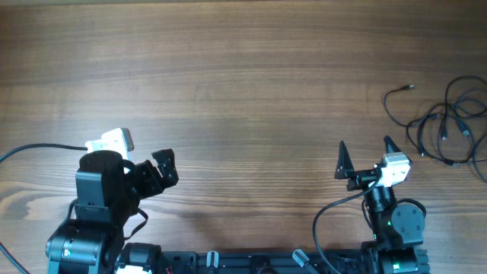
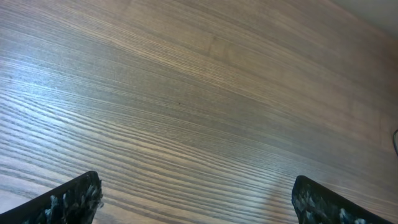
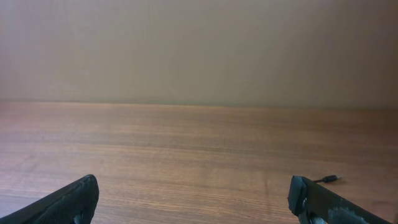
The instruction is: Untangle cables
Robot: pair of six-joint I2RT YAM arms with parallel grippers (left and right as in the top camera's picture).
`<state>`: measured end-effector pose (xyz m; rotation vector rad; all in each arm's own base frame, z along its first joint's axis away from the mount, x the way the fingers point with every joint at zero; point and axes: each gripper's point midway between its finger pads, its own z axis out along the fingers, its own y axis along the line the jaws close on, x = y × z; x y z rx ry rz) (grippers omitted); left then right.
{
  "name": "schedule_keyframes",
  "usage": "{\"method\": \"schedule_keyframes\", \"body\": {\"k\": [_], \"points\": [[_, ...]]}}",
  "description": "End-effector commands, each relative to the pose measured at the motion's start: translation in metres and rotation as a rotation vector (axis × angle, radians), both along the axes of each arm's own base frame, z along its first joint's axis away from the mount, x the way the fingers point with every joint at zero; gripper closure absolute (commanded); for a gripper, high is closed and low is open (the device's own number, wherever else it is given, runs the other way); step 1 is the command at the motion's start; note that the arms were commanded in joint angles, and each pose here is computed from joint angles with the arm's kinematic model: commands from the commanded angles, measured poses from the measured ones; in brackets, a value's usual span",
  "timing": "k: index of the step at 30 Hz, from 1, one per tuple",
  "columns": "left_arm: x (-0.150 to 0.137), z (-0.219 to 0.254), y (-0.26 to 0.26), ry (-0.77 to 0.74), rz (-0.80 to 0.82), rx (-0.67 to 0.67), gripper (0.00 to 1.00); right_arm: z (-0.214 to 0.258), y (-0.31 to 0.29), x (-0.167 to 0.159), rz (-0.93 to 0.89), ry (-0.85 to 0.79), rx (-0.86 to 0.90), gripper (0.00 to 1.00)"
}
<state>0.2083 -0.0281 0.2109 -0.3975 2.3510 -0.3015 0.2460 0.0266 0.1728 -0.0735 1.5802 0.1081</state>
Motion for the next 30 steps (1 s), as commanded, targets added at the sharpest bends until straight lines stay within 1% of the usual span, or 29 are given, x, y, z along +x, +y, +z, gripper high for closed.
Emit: {"method": "schedule_keyframes", "body": {"k": [1, 4, 8, 13, 30], "points": [[0.0001, -0.0018, 0.0018, 0.0, -0.007, 0.024, 0.0, 0.0062, 0.0016, -0.0009, 0.012, -0.03, -0.021, 0.0], [0.0001, -0.0018, 0.0018, 0.0, -0.007, 0.024, 0.0, 0.0027, 0.0012, -0.0009, 0.01, -0.015, -0.022, 0.0], [0.0001, -0.0018, 0.0018, 0.0, -0.007, 0.024, 0.0, 0.0027, 0.0027, -0.0011, 0.02, -0.022, -0.073, 0.0], [0.0001, -0.0018, 0.0018, 0.0, -0.007, 0.024, 0.0, 0.0031, -0.004, -0.0005, 0.003, -0.018, -0.035, 0.0], [0.0001, -0.0018, 0.0018, 0.0, -0.007, 0.024, 0.0, 0.003, -0.0068, -0.0002, -0.01, -0.018, -0.037, 0.0]]}}
